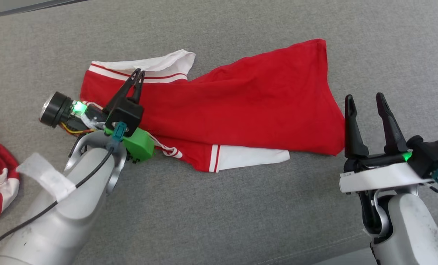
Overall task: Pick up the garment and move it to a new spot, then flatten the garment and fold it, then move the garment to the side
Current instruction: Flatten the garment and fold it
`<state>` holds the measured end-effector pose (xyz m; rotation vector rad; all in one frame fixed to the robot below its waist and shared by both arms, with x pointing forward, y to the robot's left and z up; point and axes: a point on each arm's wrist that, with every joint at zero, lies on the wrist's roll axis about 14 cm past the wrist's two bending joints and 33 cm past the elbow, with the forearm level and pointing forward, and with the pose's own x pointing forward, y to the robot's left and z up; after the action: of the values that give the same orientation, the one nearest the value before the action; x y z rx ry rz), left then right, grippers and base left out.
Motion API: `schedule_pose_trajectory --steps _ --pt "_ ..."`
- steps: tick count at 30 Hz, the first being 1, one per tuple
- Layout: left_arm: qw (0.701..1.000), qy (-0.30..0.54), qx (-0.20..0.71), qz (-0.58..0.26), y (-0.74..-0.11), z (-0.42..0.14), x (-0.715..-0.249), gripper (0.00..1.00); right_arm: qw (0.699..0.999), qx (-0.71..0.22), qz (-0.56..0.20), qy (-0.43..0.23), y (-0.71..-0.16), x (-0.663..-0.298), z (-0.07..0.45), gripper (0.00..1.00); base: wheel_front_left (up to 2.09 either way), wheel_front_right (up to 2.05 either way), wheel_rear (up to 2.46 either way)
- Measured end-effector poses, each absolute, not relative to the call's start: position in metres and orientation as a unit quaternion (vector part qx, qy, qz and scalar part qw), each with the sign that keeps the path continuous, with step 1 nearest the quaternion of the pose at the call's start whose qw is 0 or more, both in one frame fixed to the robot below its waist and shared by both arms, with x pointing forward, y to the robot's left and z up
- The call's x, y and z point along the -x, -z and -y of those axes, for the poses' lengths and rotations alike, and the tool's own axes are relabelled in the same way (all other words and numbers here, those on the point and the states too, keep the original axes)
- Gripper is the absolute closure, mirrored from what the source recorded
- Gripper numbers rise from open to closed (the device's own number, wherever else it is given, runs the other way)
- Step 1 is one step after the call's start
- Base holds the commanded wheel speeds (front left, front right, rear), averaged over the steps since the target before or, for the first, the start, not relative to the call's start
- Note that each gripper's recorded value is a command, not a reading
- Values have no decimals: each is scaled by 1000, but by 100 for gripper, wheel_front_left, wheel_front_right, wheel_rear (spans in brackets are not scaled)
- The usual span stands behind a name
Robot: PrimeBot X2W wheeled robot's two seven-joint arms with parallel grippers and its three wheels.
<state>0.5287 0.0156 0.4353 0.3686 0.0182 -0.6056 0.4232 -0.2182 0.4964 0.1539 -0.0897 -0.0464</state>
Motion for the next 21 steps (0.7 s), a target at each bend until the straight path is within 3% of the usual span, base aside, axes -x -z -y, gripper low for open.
schedule_pose_trajectory --steps 6,13,21 --pt "951 261 -166 7 -449 -49 -516 100 995 -99 25 -2 -486 -459 223 0 0 0 0" --pt "956 241 -166 11 -456 -68 -509 100 988 -128 -80 -17 -462 -508 239 0 0 0 0" --pt "960 226 -163 1 -453 -82 -509 100 967 -167 -186 -40 -436 -529 230 0 0 0 0"
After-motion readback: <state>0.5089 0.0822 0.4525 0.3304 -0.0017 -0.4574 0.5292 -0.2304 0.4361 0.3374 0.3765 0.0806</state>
